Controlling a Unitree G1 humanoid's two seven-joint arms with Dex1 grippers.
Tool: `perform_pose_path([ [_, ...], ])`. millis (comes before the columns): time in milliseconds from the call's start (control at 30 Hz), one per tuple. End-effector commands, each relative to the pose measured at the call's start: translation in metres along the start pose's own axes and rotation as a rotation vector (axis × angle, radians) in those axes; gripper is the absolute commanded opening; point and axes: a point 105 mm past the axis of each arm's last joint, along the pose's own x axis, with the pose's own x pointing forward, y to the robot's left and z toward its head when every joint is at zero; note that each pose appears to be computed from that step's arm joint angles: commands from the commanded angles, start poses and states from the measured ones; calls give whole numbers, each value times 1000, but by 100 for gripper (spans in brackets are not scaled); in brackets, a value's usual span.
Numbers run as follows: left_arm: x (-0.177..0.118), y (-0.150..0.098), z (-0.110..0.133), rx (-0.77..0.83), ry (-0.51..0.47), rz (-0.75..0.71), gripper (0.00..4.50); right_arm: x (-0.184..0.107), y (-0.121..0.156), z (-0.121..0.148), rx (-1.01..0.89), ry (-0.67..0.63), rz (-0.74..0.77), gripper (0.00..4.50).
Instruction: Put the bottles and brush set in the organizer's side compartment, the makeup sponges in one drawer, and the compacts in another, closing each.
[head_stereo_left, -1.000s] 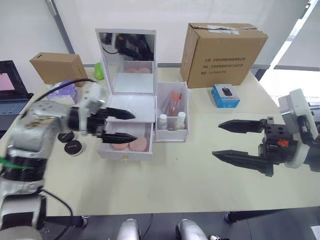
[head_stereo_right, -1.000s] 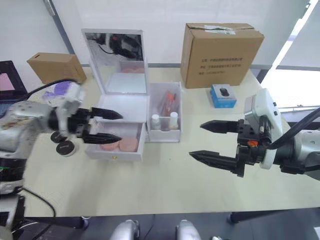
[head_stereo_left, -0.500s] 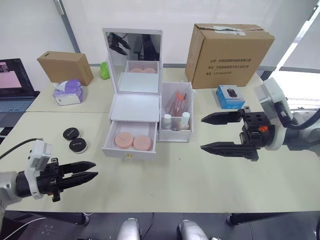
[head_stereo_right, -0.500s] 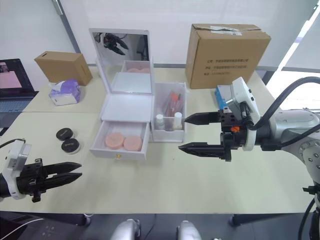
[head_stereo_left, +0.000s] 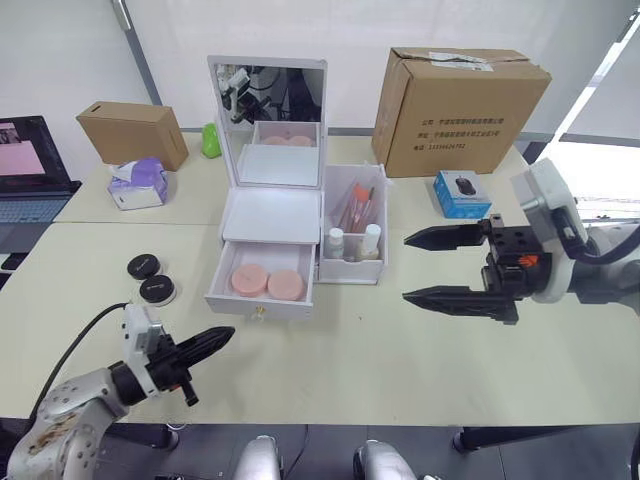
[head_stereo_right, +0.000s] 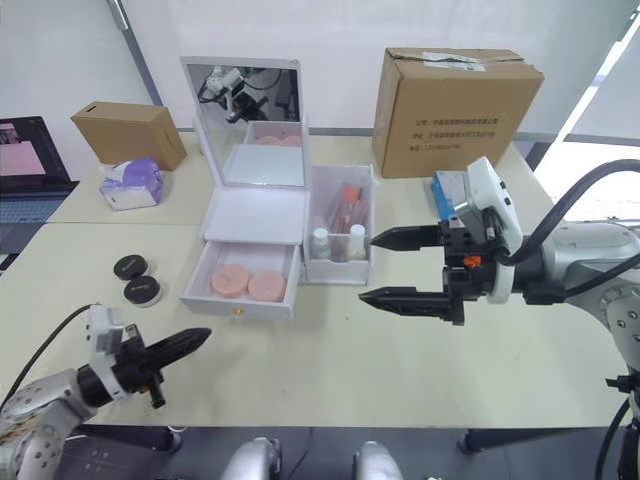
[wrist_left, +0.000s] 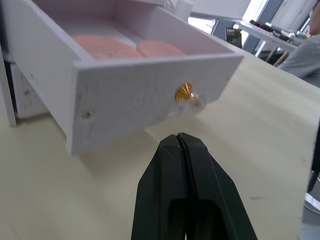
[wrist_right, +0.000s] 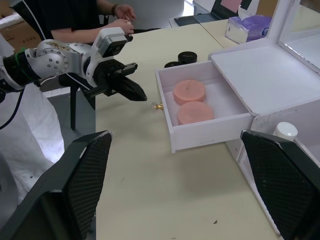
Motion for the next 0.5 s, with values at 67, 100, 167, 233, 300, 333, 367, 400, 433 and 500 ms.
perform_pose_path([
  [67,21,9,15,89,-80,49,2,-6,4,10,-44,-8,-25,450],
  [100,26,10,17,89,-97,50,2,-7,4,11,-45,-6,-27,450],
  [167,35,11,20,94,-118,46,2,-8,4,11,-46,-4,-33,450],
  [233,42,13,22,102,-133,51,2,-9,4,12,-48,-3,-40,450],
  [300,46,17,22,114,-137,64,2,-10,4,12,-49,-2,-45,450],
  [333,47,19,22,119,-134,71,2,-11,5,13,-50,-1,-47,450],
  [367,50,22,21,126,-133,77,2,-11,5,13,-50,-1,-51,450],
  [400,52,24,21,131,-132,81,2,-12,5,14,-50,-1,-53,450],
  [433,55,26,20,140,-129,86,2,-12,5,14,-51,0,-58,450],
  [500,64,31,22,130,-152,109,2,-13,7,16,-53,-5,-55,450],
])
